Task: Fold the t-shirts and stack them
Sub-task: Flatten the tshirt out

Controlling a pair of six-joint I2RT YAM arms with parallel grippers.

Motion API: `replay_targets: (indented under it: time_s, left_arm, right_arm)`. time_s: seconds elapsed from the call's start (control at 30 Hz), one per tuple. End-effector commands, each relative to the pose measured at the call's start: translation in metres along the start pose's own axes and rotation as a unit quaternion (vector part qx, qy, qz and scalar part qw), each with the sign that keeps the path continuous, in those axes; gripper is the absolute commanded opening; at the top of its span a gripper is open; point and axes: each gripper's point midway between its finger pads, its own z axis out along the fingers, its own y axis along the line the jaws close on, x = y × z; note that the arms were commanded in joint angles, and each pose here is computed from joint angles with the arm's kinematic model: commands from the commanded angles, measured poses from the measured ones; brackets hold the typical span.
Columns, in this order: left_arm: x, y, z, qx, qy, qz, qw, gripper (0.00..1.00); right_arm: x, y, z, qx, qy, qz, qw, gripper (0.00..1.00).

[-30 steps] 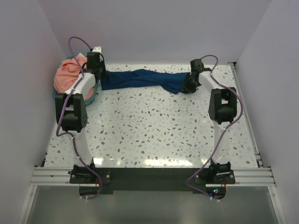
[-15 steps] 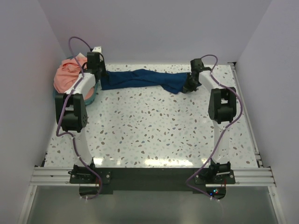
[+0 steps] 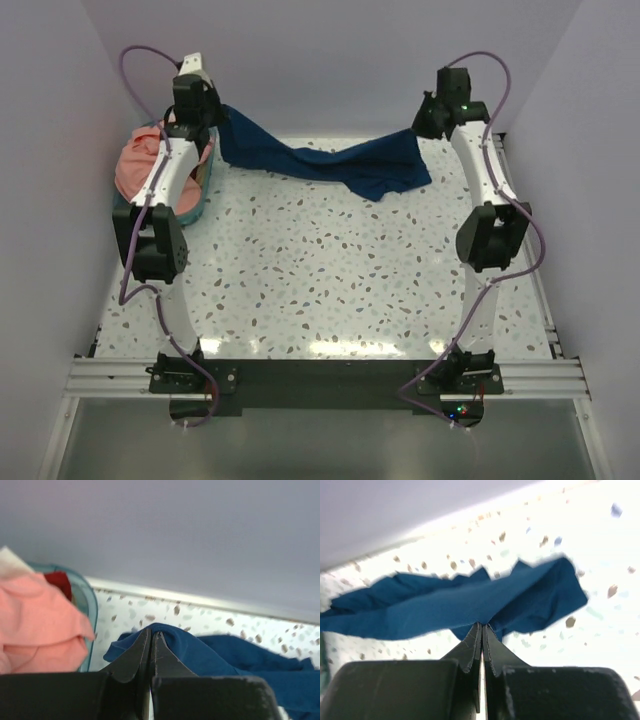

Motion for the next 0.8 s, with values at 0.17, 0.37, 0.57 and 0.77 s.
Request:
replay_targets:
  time_s: [0.17, 0.37, 0.57, 0.77]
  left_arm:
    - [-0.191, -0.055, -0.1, 0.084, -0.245, -0.049, 0.965, 0.0]
    - [-0.257, -0.062, -0.193, 0.102, -0.365, -0.057, 0.924, 0.0]
    - [-0.293, -0.06, -0.272, 0.098, -0.444, -0.047, 0.889, 0.0]
    - [-0.311, -0.082, -0.284, 0.151, -0.46, -0.03, 0.875, 0.0]
  right_arm:
    - [-0.143, 0.032, -0.179, -0.041, -0.279, -0.038, 0.959, 0.0]
    - [-0.186, 0.037, -0.311, -0.049, -0.45, -0.05, 0.89, 0.0]
    - [-0.196, 0.033, -0.401, -0.053, -0.55, -0.045, 0.832, 0.0]
    - [-0.199, 0.035, -0.417, -0.063, -0.564, -0.033, 0.823, 0.0]
